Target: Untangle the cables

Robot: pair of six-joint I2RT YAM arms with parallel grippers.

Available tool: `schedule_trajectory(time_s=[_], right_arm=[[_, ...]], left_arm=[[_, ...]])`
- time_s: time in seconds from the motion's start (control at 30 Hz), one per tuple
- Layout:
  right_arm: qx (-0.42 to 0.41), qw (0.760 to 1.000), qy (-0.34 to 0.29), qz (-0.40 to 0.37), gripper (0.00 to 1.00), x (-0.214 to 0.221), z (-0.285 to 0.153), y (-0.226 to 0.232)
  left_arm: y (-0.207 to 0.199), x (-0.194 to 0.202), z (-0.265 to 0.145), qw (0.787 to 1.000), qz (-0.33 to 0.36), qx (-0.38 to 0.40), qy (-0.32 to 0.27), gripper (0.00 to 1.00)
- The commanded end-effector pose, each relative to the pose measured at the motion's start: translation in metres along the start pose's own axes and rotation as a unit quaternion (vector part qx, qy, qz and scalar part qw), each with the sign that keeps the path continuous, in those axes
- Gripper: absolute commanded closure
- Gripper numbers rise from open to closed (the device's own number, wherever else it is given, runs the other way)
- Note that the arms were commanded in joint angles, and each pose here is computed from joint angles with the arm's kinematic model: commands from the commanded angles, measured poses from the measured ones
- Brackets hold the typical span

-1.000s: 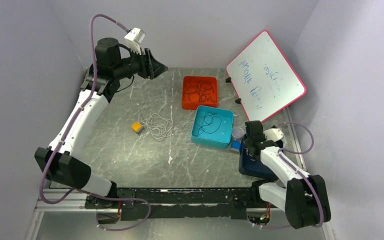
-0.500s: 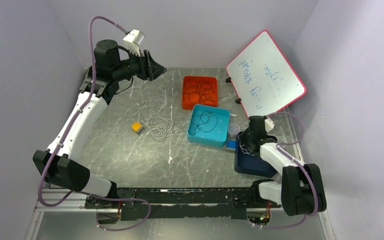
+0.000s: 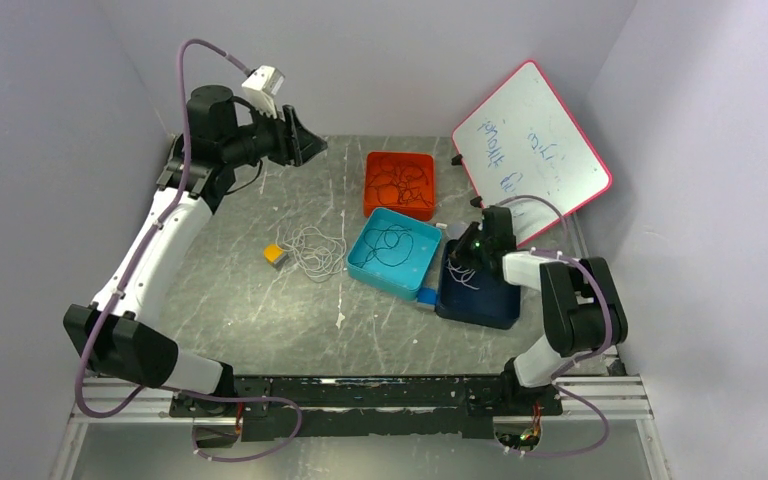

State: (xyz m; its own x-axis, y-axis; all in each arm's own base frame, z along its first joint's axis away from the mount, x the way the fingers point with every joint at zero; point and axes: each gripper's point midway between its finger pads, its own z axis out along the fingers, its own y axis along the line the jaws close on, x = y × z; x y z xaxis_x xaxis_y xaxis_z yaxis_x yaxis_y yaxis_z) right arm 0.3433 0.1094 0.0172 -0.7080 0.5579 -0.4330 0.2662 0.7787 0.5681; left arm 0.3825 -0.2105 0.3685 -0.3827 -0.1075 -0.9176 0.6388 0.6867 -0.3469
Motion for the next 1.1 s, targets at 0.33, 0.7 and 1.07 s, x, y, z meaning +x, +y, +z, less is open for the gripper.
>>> schedule_trajectory(time_s=[0.33,0.7,1.07], right_arm=[[0.039,0.995,-0.075,-0.059,0.42,-0.042,-0.028,0.016],[0.068,0.984,-0.125,-0.106,0.3,-0.061,-0.088,0.017],[-0.106,0.963,-0.156,-0.191,0.33,-0.069,-0.118,0.093]], left_arm=[[0.062,0.027,-0.037,0.99,-0.057,-0.127,0.009,0.38],[0.098,0.081,-0.038,0.973,-0.084,-0.197,0.083,0.34],[0.129,0.187,-0.033,0.944,-0.131,-0.235,0.189,0.35]])
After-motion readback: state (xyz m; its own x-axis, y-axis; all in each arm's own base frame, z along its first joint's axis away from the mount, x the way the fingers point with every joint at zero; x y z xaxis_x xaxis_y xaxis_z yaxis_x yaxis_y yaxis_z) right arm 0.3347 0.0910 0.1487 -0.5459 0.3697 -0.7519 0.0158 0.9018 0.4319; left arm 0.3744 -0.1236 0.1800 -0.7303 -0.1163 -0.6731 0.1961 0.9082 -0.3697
